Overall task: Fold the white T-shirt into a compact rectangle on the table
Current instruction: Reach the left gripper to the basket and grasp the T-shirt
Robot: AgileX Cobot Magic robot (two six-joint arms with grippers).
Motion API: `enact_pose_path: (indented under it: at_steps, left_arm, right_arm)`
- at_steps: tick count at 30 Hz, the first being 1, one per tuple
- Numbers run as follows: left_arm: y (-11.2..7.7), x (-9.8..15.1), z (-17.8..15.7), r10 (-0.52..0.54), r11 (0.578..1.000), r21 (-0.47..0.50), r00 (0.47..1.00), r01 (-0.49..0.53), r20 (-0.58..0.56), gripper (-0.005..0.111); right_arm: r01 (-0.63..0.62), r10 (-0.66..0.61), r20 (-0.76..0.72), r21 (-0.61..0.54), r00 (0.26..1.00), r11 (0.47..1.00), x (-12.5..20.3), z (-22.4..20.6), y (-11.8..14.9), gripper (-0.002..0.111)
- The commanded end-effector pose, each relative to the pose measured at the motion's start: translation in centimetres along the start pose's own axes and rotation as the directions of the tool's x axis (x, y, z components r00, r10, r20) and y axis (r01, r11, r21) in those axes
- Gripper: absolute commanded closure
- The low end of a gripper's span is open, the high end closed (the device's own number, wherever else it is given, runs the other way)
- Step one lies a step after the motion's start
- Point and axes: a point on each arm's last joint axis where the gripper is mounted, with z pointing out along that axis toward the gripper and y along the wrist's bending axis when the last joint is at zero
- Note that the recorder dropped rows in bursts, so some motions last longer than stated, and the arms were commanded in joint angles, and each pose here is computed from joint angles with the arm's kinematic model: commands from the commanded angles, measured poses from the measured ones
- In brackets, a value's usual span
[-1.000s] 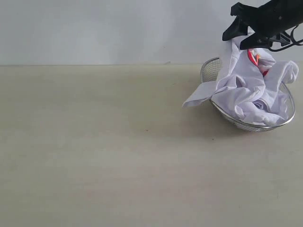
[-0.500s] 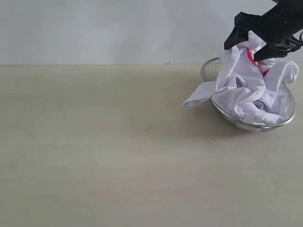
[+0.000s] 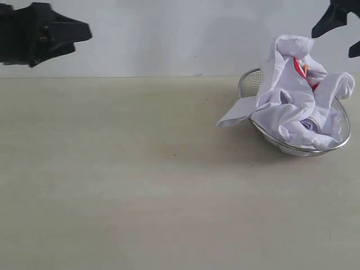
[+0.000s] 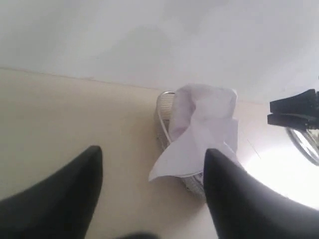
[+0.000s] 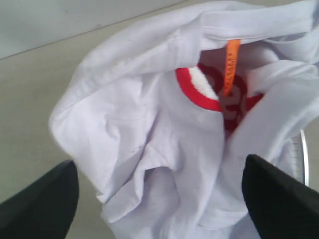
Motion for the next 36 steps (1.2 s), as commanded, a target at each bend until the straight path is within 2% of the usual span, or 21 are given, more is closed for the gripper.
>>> enact_pose_path:
  at_steps: [1,7,9,12,14,19,21,23,30,32,34,36]
  left_arm:
    - [-0.9,-0.2,7.1,0.108,0.99,0.105,0.989,-0.097,-0.102,0.049]
    - [-2.7,-1.4,14.8,0.165,0.965,0.223,0.981,-0.138,-0.104,0.049]
    - [-3.1,-1.2,17.1,0.166,0.963,0.236,0.975,-0.128,-0.146,0.049]
    - [-4.3,-0.9,20.3,0.284,0.938,0.26,0.938,-0.23,-0.198,0.049]
    - [-4.9,-0.6,22.2,0.316,0.934,0.25,0.92,-0.257,-0.234,0.049]
    - [-5.2,-0.5,25.4,0.252,0.95,0.247,0.934,-0.19,-0.252,0.049]
    - [-5.0,-0.7,25.7,0.232,0.959,0.225,0.936,-0.174,-0.266,0.049]
    - [-5.1,-0.7,25.6,0.257,0.953,0.231,0.923,-0.194,-0.287,0.049]
    - [-5.3,-1.2,23.7,0.341,0.92,0.319,0.864,-0.227,-0.371,0.049]
    - [-6.1,-1.3,23.0,0.384,0.894,0.381,0.842,-0.236,-0.379,0.049]
    - [-7.4,-0.7,22.6,0.457,0.837,0.486,0.809,-0.25,-0.37,0.046]
    - [-8.2,-0.2,22.6,0.474,0.819,0.52,0.797,-0.242,-0.375,0.043]
  right_arm:
    - [-0.011,0.01,0.02,0.025,1.0,1.0,-0.2,-1.1,-1.0,0.029]
    - [0.005,-0.007,0.017,0.087,1.0,0.996,0.0,-0.8,-1.7,0.029]
    - [-0.007,0.007,0.001,0.096,1.0,0.995,0.5,-0.4,-2.1,0.029]
    - [-0.029,0.03,-0.01,0.109,0.999,0.994,1.3,0.6,-2.8,0.029]
    - [-0.044,0.046,-0.015,0.116,0.999,0.992,1.9,1.1,-3.2,0.029]
    - [-0.057,0.062,-0.041,0.128,0.997,0.99,3.2,2.2,-3.9,0.029]
    - [-0.059,0.065,-0.045,0.13,0.997,0.99,3.6,2.5,-4.1,0.029]
    - [-0.062,0.068,-0.04,0.131,0.997,0.989,3.7,2.7,-4.2,0.029]
    - [-0.065,0.067,-0.026,0.093,0.997,0.994,3.5,2.7,-3.9,0.029]
    - [-0.066,0.069,-0.029,0.09,0.997,0.994,3.5,2.7,-3.9,0.029]
    - [-0.072,0.074,-0.026,0.085,0.997,0.994,3.5,2.7,-3.8,0.029]
    - [-0.072,0.074,-0.024,0.085,0.997,0.994,3.5,2.7,-3.8,0.029]
